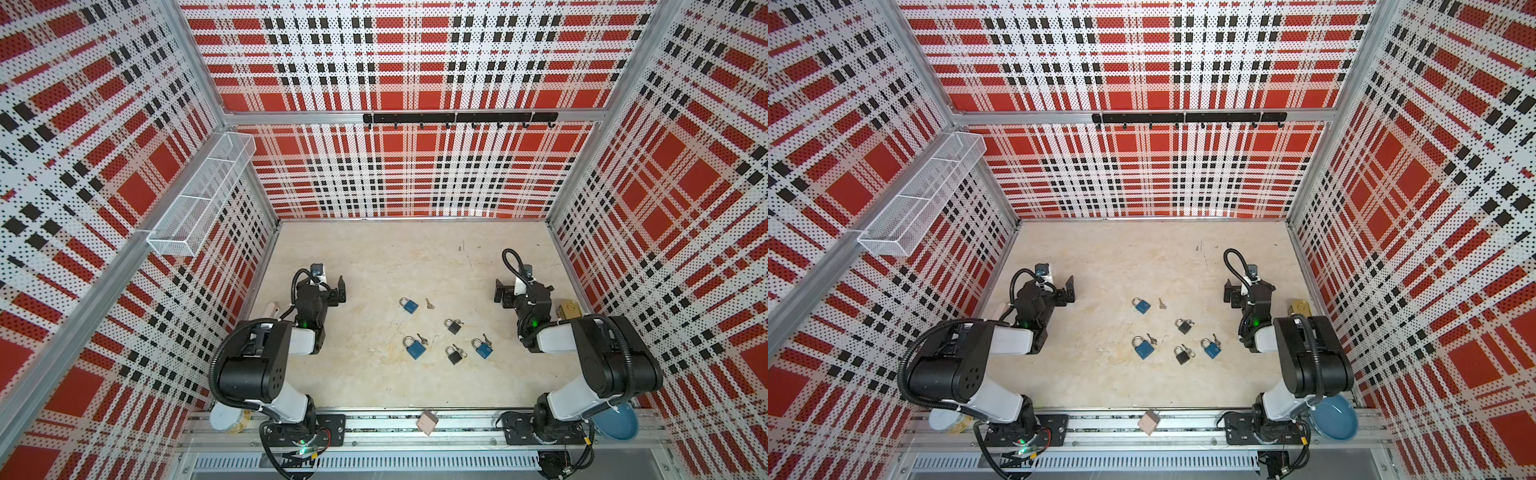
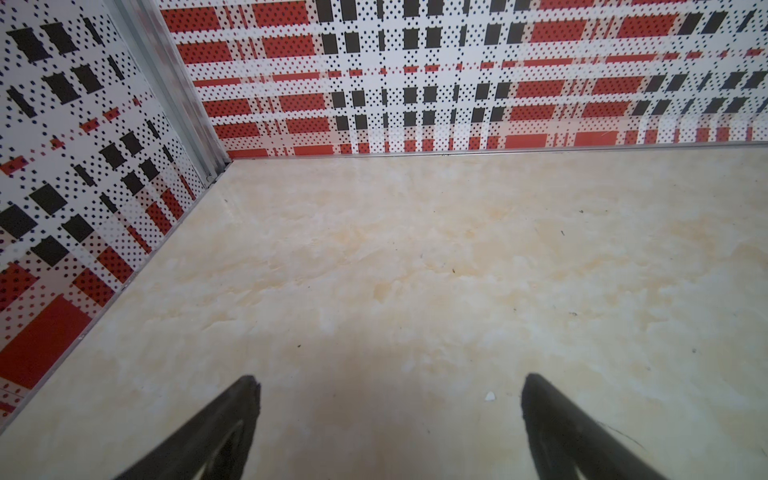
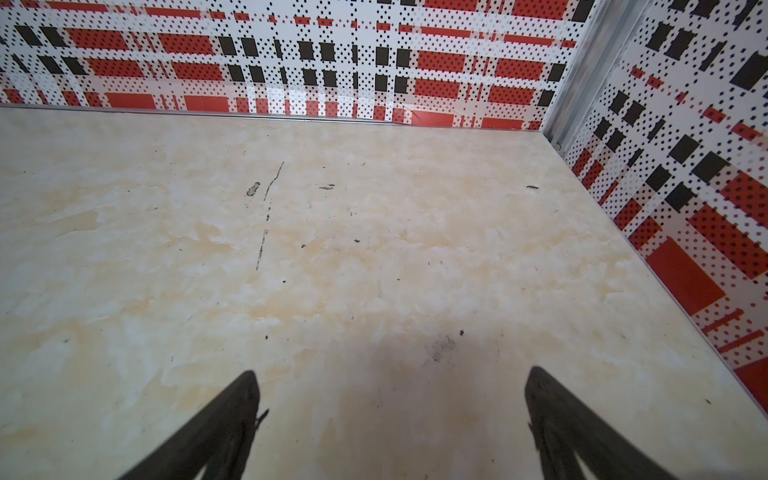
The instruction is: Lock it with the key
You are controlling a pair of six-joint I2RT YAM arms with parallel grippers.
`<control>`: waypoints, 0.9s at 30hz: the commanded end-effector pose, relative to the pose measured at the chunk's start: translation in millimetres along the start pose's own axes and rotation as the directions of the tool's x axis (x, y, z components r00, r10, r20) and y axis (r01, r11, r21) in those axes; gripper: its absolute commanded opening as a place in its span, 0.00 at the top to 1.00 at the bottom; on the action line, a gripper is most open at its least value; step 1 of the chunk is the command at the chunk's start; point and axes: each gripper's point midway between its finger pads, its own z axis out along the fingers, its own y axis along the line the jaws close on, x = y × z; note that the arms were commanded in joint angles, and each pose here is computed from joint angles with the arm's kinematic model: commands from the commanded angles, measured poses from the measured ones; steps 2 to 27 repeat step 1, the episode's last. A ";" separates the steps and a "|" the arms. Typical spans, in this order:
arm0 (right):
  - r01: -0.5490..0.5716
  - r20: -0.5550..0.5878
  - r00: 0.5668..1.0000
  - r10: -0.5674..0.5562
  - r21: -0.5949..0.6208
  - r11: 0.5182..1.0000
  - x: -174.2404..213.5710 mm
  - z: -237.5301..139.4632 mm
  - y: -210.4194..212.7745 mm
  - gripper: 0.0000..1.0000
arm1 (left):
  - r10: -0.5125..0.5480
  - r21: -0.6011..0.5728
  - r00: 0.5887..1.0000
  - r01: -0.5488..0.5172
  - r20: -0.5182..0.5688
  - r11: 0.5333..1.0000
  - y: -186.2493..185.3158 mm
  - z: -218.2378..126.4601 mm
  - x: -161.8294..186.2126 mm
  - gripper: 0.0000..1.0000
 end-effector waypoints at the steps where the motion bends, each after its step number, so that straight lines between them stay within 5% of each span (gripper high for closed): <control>1: 0.015 0.064 0.998 -0.015 0.003 1.000 -18.1 1.7 -1.7 0.00 | 0.013 0.001 1.000 -0.013 0.012 1.000 -1.3 3.9 -6.9 0.01; 27: 0.015 0.064 0.998 -0.015 0.003 1.000 -18.1 1.7 -1.7 0.00 | 0.013 0.001 1.000 -0.013 0.012 1.000 -1.3 3.9 -6.9 0.01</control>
